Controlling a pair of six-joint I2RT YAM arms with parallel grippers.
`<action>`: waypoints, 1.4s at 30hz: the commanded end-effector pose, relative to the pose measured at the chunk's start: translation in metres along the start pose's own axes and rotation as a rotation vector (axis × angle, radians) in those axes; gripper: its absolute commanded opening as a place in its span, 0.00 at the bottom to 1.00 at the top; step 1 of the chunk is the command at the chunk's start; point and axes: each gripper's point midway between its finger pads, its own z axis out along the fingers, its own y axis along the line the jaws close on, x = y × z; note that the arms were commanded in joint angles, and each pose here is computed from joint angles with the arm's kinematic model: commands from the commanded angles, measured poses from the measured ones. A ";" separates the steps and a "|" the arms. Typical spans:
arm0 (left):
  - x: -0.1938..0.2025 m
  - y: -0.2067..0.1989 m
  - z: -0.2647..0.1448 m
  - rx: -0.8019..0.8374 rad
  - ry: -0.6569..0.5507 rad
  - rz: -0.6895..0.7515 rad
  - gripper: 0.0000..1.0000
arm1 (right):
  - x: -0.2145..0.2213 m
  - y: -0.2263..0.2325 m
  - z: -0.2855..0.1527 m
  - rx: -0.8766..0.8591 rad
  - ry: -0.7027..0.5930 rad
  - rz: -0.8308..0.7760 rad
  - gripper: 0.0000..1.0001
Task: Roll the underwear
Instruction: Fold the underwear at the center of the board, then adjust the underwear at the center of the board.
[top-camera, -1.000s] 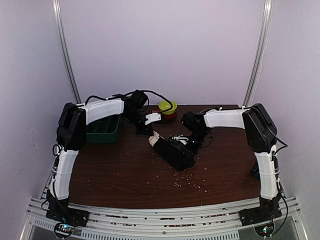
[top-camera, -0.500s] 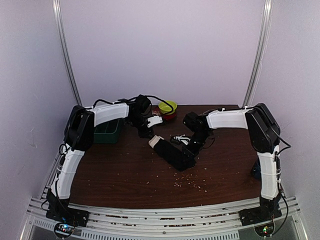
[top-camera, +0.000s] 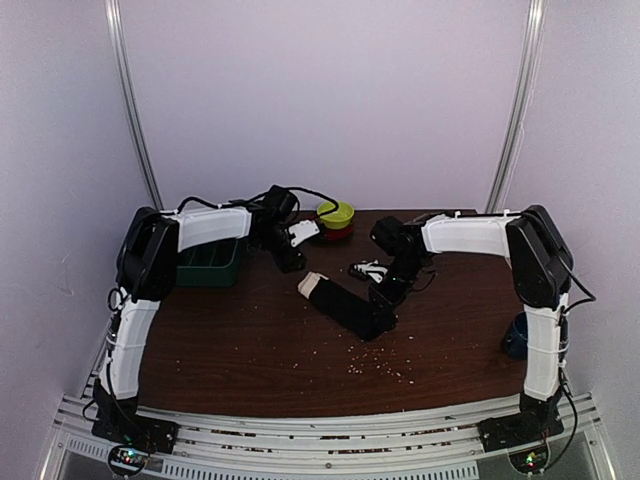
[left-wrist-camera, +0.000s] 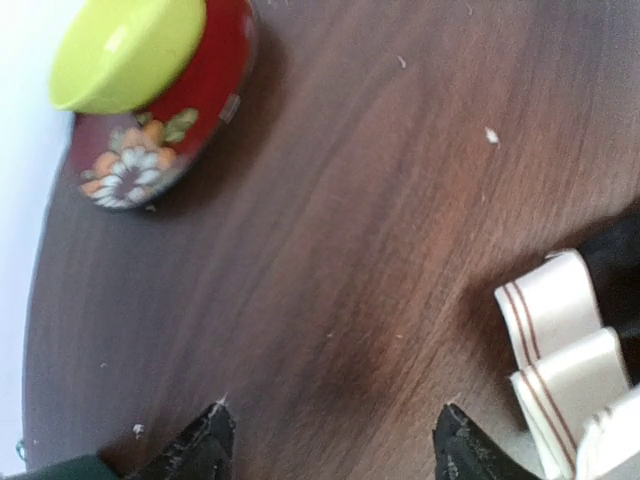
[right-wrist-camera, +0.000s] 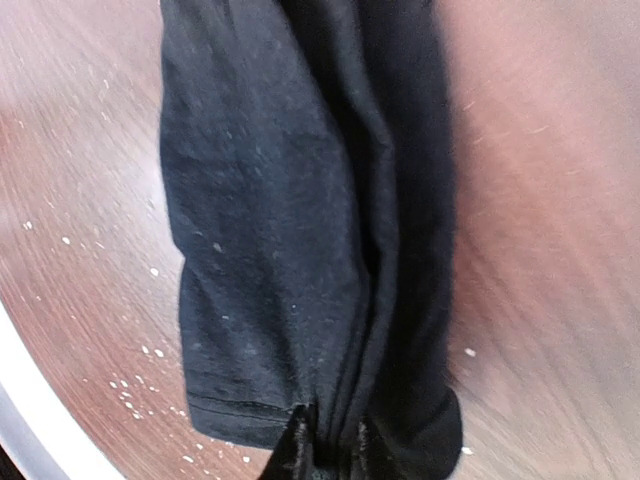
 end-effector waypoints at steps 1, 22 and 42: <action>-0.049 0.039 -0.059 -0.128 -0.172 0.009 0.84 | -0.014 -0.008 -0.027 0.074 -0.079 0.014 0.10; -0.044 -0.092 -0.074 0.234 -0.274 0.419 0.30 | 0.001 -0.057 -0.016 0.150 -0.032 0.153 0.00; -0.056 -0.090 0.009 0.029 -0.203 0.475 0.05 | 0.025 -0.094 0.009 0.131 0.015 0.228 0.00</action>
